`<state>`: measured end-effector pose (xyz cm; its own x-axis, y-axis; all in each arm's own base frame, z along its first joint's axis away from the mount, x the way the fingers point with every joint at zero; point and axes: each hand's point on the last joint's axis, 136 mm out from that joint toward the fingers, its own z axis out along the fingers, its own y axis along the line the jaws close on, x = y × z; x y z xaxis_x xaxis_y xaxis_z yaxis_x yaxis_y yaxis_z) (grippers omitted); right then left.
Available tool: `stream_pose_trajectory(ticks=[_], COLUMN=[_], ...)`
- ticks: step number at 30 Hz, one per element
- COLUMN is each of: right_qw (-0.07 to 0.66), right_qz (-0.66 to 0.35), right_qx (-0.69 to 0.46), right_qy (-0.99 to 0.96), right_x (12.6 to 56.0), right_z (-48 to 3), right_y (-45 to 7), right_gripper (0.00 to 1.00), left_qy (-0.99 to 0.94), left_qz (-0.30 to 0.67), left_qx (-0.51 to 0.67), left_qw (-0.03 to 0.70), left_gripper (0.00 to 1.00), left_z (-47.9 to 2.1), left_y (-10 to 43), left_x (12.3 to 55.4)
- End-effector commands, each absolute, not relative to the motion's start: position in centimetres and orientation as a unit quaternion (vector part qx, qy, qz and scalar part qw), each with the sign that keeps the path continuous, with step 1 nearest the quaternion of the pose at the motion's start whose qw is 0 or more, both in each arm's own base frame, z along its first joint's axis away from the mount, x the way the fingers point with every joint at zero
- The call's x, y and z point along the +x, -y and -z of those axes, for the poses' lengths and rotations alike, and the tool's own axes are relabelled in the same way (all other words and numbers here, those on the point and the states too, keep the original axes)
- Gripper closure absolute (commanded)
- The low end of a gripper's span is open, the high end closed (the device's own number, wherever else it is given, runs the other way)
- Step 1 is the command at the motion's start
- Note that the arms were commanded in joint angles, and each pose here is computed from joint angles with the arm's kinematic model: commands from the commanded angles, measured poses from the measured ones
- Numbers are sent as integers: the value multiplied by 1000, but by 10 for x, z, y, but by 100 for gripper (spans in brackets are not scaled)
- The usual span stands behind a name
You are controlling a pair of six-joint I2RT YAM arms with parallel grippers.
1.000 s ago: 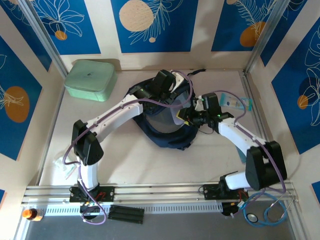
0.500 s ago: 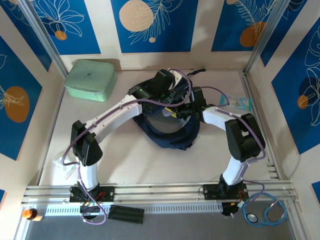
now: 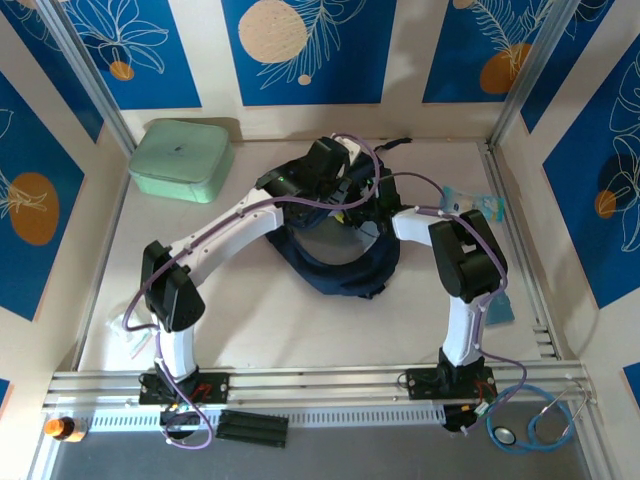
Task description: Pack the student bag
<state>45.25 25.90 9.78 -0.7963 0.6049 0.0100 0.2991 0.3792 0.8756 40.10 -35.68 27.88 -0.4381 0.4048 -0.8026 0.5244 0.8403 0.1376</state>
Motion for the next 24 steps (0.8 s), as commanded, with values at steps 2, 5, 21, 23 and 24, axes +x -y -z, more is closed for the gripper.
stream_pose_trajectory(ticks=[2, 5, 21, 23, 24], right_qw=[164, 164, 267, 282, 291], right_qz=[-462, -450, -307, -292, -287], right_qx=[306, 305, 324, 329, 331], right_qy=[-816, -823, -854, -853, -851], right_x=[426, 404, 311, 307, 306], right_z=[-108, -112, -159, -164, -168], right_y=[-241, -236, -137, -128, -123], right_gripper=[42, 39, 38, 36, 35], left_qy=[-806, -808, -846, -847, -845], left_qz=[116, 116, 179, 213, 230], left_qx=[217, 214, 235, 246, 251], left_qw=[538, 536, 443, 421, 411], left_gripper=[100, 100, 83, 59, 46], left_z=[-361, -358, -276, -265, -261], left_y=[352, 352, 367, 374, 378], left_x=[408, 410, 398, 389, 385])
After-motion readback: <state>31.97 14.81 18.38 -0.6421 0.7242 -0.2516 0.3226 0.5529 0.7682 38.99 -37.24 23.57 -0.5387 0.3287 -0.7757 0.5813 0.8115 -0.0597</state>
